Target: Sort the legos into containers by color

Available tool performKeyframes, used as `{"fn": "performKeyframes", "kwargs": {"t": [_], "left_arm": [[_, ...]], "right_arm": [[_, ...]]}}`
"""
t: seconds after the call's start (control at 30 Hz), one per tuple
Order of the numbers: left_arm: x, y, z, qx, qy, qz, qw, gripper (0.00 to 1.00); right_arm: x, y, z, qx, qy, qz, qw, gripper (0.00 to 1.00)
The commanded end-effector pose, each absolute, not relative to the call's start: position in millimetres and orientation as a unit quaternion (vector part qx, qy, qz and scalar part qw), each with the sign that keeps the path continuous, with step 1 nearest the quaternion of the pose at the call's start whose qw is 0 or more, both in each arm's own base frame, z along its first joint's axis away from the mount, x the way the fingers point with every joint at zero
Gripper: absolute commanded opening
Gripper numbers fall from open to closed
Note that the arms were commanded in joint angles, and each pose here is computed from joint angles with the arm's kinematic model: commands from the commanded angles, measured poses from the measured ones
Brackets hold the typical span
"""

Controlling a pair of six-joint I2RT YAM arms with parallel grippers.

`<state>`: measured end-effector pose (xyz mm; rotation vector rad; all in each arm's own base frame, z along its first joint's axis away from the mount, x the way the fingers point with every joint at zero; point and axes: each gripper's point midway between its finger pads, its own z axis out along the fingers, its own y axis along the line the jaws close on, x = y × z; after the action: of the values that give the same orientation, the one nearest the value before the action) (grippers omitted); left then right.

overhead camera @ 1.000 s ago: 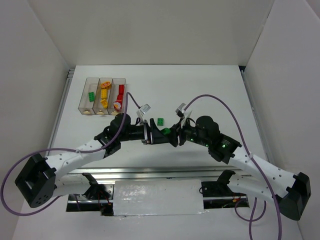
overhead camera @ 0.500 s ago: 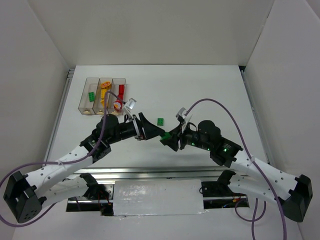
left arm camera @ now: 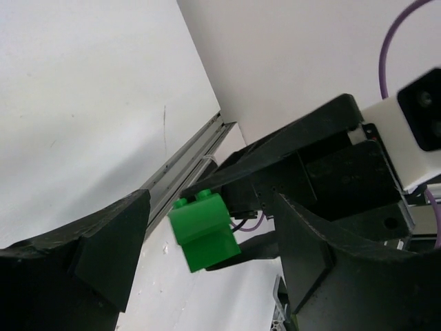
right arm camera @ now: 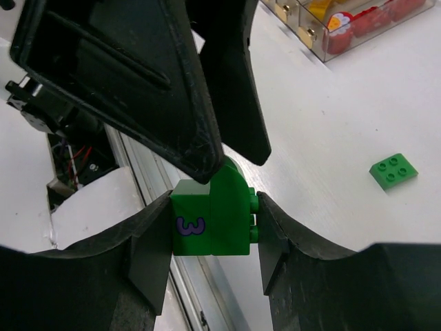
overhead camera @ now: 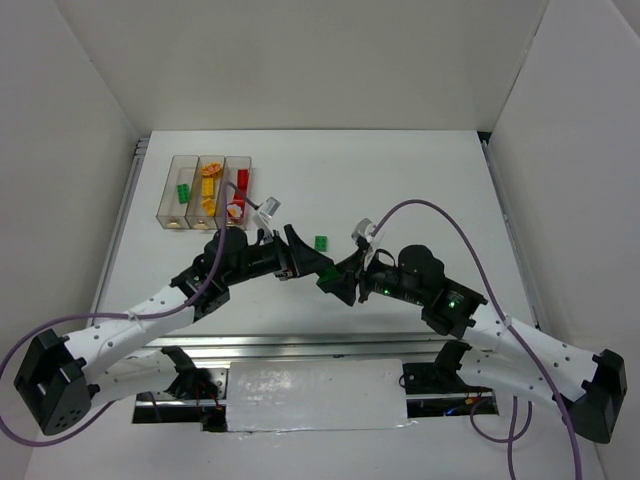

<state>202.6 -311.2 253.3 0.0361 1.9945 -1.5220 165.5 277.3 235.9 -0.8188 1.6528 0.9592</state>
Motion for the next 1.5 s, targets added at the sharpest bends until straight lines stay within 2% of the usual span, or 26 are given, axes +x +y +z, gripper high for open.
{"fn": "performKeyframes", "kwargs": {"t": [0.0, 0.2, 0.43, 0.5, 0.53, 0.63, 0.67, 0.73, 0.77, 0.8, 0.83, 0.87, 0.9, 1.2, 1.47], "left_arm": [[196.8, -319.9, 278.9, 0.038, 0.724, -0.609, 0.32, 0.83], [190.7, -328.3, 277.4, 0.053, 0.726, -0.612, 0.309, 0.69], [189.9, -337.2, 266.9, 0.058, 0.729, -0.617, 0.292, 0.67], [189.3, -339.7, 267.7, 0.06, 0.726, -0.621, 0.288, 0.63], [188.3, -340.7, 269.8, 0.064, 0.724, -0.624, 0.288, 0.49], [184.9, -343.5, 277.3, 0.076, 0.715, -0.632, 0.289, 0.21], [182.2, -345.4, 282.5, 0.087, 0.706, -0.641, 0.289, 0.01], [178.9, -347.0, 288.8, 0.103, 0.694, -0.65, 0.291, 0.0], [174.1, -347.8, 292.9, 0.118, 0.686, -0.658, 0.289, 0.0], [172.7, -347.9, 298.1, 0.129, 0.676, -0.662, 0.297, 0.0], [171.9, -347.7, 300.2, 0.135, 0.671, -0.664, 0.301, 0.0], [169.5, -346.7, 304.0, 0.143, 0.664, -0.667, 0.306, 0.0], [168.5, -346.6, 307.3, 0.151, 0.658, -0.669, 0.312, 0.0], [149.2, -339.2, 331.2, 0.294, 0.574, -0.675, 0.359, 0.0], [137.7, -329.9, 318.7, 0.395, 0.541, -0.645, 0.368, 0.0]], "right_arm": [[176.5, 282.4, 267.3, -0.328, 0.659, 0.393, 0.552, 0.0], [192.6, 277.9, 279.3, -0.306, 0.659, 0.363, 0.584, 0.0], [187.1, 281.0, 295.7, -0.318, 0.639, 0.372, 0.593, 0.0], [188.4, 280.5, 296.0, -0.315, 0.639, 0.368, 0.598, 0.0], [190.1, 281.4, 292.3, -0.317, 0.642, 0.363, 0.596, 0.0], [199.1, 281.3, 285.0, -0.31, 0.654, 0.345, 0.598, 0.0], [200.8, 282.2, 281.3, -0.309, 0.658, 0.341, 0.596, 0.0], [203.7, 284.4, 275.4, -0.306, 0.667, 0.337, 0.589, 0.0], [203.2, 286.0, 274.5, -0.306, 0.669, 0.34, 0.586, 0.09], [202.2, 286.1, 274.8, -0.305, 0.669, 0.344, 0.584, 0.14], [198.3, 287.2, 271.2, -0.306, 0.669, 0.353, 0.578, 0.26], [195.6, 287.1, 272.4, -0.303, 0.666, 0.361, 0.577, 0.74], [192.5, 284.7, 278.6, -0.297, 0.658, 0.372, 0.584, 0.99], [169.2, 261.6, 288.9, -0.283, 0.677, 0.421, 0.533, 1.0], [120.7, 245.2, 331.0, -0.327, 0.624, 0.543, 0.458, 1.0]]}}
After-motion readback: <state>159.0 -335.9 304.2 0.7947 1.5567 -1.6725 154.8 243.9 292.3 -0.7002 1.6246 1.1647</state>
